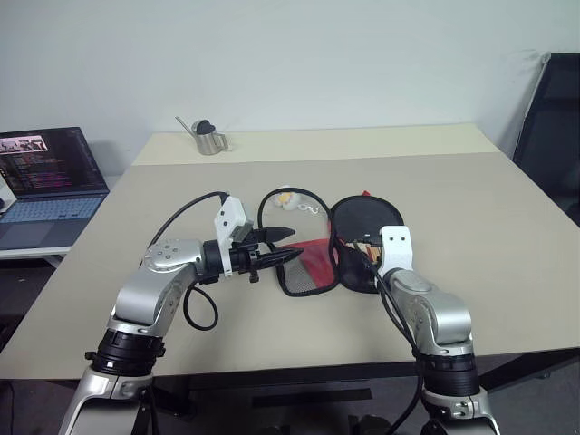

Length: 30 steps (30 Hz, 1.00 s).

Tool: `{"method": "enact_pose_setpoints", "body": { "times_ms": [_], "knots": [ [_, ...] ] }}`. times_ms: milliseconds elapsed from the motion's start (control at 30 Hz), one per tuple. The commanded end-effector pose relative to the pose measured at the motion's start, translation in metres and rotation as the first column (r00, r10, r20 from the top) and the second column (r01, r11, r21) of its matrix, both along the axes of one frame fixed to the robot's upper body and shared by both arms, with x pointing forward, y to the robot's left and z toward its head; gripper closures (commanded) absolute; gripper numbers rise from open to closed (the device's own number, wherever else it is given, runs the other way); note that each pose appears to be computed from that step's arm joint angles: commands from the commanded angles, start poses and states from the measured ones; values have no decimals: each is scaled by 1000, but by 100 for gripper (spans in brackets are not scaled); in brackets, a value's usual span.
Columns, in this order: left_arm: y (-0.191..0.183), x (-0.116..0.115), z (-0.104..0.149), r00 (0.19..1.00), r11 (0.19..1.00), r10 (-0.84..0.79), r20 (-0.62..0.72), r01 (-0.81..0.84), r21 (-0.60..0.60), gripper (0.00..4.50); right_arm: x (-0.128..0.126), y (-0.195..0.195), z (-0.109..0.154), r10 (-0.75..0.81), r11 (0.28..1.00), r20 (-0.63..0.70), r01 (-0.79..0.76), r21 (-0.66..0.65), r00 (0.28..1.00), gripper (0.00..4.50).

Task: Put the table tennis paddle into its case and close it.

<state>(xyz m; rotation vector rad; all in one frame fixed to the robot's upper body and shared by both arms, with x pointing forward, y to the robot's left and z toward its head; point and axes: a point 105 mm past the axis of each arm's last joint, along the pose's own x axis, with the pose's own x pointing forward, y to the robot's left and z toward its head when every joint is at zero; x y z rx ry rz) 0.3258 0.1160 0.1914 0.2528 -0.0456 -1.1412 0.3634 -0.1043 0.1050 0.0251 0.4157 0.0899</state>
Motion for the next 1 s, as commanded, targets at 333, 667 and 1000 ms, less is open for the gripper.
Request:
{"method": "enact_pose_setpoints", "body": {
  "times_ms": [333,667,1000],
  "knots": [
    [13,8,11,993,995,100,56,-98,-32,230,-13,6,62,217,971,158,-230,70,963,3],
    [53,27,-14,944,942,329,-12,-329,-56,230,-57,-7,105,600,789,314,-609,-82,735,3],
    [87,65,-53,838,840,543,-47,-542,36,230,-89,-35,121,795,599,213,-791,-124,568,3]
  ]
}}
